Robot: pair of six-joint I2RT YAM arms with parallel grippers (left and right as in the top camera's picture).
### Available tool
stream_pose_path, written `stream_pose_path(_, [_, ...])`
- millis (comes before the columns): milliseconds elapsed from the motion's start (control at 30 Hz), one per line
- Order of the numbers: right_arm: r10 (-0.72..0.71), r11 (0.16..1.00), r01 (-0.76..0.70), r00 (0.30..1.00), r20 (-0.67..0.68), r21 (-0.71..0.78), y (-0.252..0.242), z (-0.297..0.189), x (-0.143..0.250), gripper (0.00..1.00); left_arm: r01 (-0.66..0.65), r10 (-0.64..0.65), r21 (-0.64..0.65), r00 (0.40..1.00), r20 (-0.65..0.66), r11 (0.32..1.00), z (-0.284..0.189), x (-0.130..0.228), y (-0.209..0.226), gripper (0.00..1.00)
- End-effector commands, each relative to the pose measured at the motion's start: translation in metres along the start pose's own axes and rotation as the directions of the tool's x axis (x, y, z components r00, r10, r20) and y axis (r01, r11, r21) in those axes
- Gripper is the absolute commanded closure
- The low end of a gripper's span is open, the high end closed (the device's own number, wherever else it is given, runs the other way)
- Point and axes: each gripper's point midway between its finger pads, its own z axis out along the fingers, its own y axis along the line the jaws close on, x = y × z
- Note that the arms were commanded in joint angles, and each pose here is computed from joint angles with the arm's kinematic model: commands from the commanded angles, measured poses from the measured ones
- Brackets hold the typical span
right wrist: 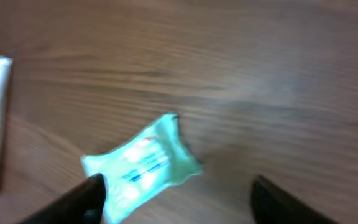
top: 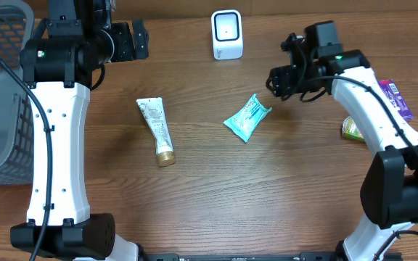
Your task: Scan the item barcode
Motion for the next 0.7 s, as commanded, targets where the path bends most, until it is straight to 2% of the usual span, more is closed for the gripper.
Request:
stream_pose_path(0, [-0.217,0.975,0.214,0.976,-0.032,-0.065,0.006,0.024,0.009,0.18,-0.023,0.023,0.001,1.000,0.005,1.000,0.000,-0.003,-0.002,0.00])
stream_pose_path(100, [-0.254,0.963,0.247,0.966,-0.050,-0.110,0.008,0.036,0.016,0.18,-0.023,0.023,0.001,1.000,0.005,1.000,0.000,-0.003,-0.002,0.00])
stream_pose_path(300, [-0.233,0.957,0.212,0.969,-0.086,-0.200,0.014,0.060,0.031,0.21,-0.023,0.023,0.001,1.000,0.005,1.000,0.000,-0.003,-0.002,0.01])
stream_pose_path(400, [-0.220,0.953,0.192,0.970,-0.101,-0.235,0.015,0.072,0.037,0.30,-0.023,0.023,0.001,1.000,0.005,1.000,0.001,-0.003,-0.002,0.00])
stream_pose_path(667, [-0.187,0.938,0.128,0.969,-0.161,-0.321,0.020,0.097,0.058,0.30,-0.023,0.023,0.001,1.000,0.005,1.000,0.000,-0.003,-0.002,0.00])
